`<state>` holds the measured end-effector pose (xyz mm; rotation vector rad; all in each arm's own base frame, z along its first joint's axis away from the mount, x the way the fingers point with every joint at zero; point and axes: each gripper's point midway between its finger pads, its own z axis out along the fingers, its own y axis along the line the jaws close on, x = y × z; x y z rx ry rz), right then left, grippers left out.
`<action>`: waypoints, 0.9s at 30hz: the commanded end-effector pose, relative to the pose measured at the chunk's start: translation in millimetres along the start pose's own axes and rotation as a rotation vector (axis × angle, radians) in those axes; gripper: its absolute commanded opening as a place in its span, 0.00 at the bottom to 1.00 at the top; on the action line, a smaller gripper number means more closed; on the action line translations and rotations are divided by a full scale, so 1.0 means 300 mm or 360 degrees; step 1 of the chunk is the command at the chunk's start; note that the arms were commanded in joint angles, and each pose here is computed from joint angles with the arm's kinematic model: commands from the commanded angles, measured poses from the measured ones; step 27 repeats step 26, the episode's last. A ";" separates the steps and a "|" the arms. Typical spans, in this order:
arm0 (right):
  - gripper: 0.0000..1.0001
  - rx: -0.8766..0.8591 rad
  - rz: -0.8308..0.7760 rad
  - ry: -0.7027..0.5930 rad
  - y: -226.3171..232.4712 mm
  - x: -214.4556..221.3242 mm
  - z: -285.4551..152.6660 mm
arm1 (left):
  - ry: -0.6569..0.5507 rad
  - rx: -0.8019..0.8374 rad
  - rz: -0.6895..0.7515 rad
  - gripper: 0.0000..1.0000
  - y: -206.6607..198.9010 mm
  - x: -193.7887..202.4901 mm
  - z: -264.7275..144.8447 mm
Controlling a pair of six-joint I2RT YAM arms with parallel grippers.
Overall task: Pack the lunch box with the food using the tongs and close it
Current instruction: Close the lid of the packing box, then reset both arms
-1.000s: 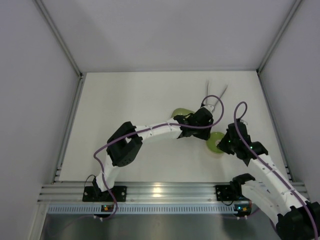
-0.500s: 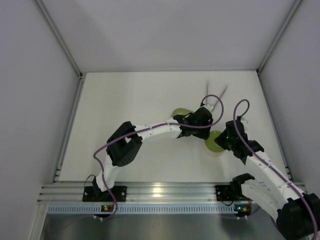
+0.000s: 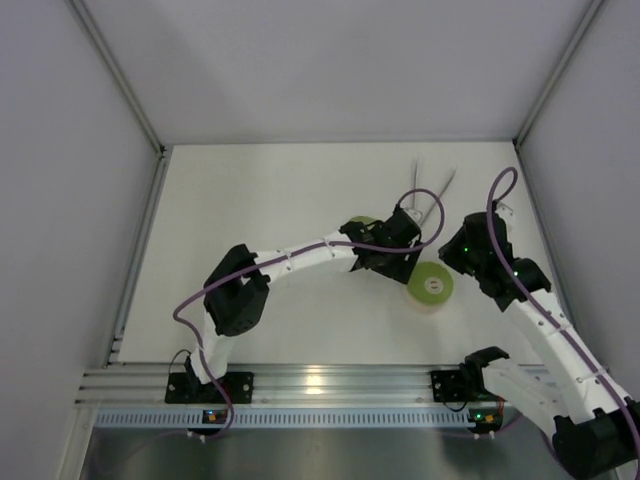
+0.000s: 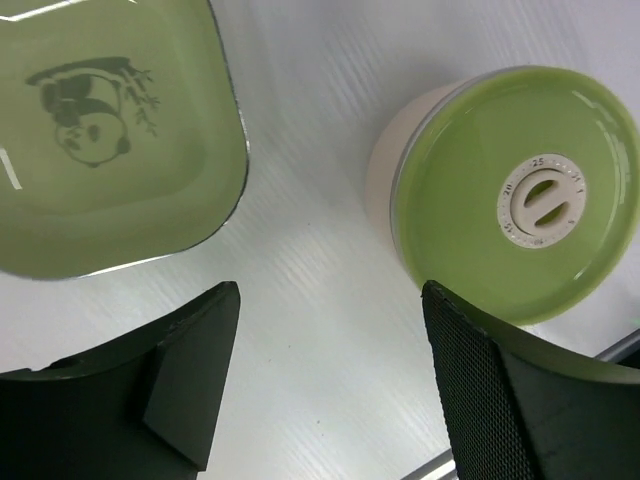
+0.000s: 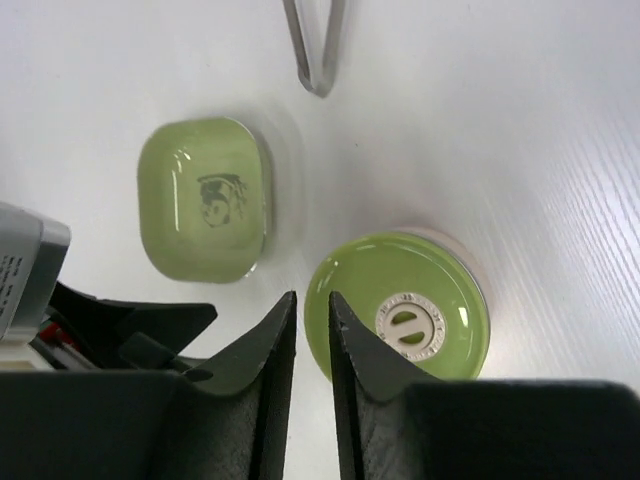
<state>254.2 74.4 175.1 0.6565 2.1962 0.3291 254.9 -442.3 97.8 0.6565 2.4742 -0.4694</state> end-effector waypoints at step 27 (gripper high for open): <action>1.00 -0.0399 -0.0293 -0.0439 0.322 -0.362 -0.136 | -0.0822 -0.0526 -0.0622 0.99 0.684 -0.282 -0.732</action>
